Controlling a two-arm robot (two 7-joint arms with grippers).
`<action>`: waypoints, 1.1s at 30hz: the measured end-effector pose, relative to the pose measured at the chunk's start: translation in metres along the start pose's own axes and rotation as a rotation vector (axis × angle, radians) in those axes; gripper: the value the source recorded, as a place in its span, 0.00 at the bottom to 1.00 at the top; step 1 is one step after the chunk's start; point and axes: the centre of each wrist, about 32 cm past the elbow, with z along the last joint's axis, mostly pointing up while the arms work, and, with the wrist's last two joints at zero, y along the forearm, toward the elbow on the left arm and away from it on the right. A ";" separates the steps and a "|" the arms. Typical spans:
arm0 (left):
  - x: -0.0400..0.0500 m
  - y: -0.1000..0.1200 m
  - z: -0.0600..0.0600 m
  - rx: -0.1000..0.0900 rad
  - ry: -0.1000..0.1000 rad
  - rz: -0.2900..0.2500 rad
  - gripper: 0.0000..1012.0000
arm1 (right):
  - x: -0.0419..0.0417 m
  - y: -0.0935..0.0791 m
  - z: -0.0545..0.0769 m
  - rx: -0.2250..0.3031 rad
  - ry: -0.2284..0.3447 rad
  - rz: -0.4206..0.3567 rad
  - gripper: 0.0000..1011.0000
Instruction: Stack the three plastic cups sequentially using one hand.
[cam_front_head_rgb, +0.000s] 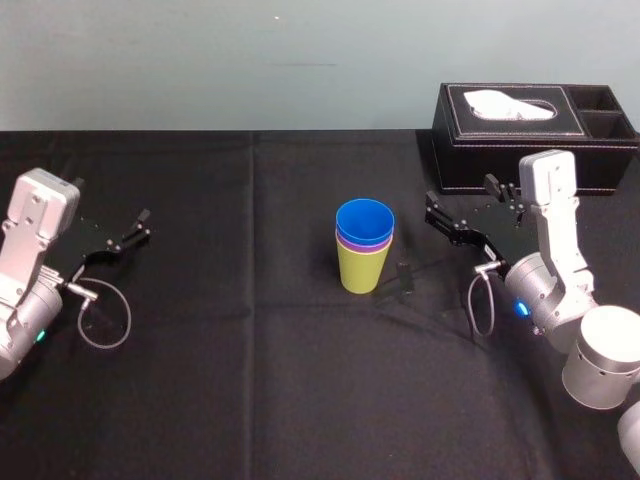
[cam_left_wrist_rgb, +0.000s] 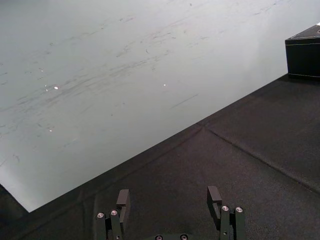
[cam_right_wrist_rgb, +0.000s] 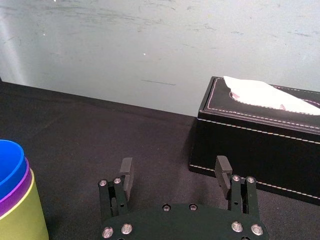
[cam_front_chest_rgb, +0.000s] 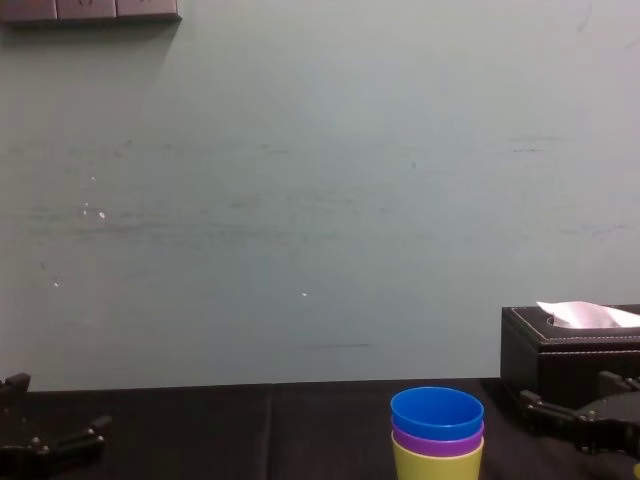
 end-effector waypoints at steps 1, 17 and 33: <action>0.0000 0.000 0.000 0.000 0.000 0.000 1.00 | 0.0000 0.000 0.000 0.000 0.000 0.000 0.99; 0.0000 0.000 0.000 0.000 0.000 0.000 1.00 | 0.0000 0.000 0.000 0.000 0.000 0.000 0.99; 0.0000 0.000 0.000 0.000 0.000 0.000 1.00 | 0.0000 0.000 0.000 0.000 0.000 0.000 0.99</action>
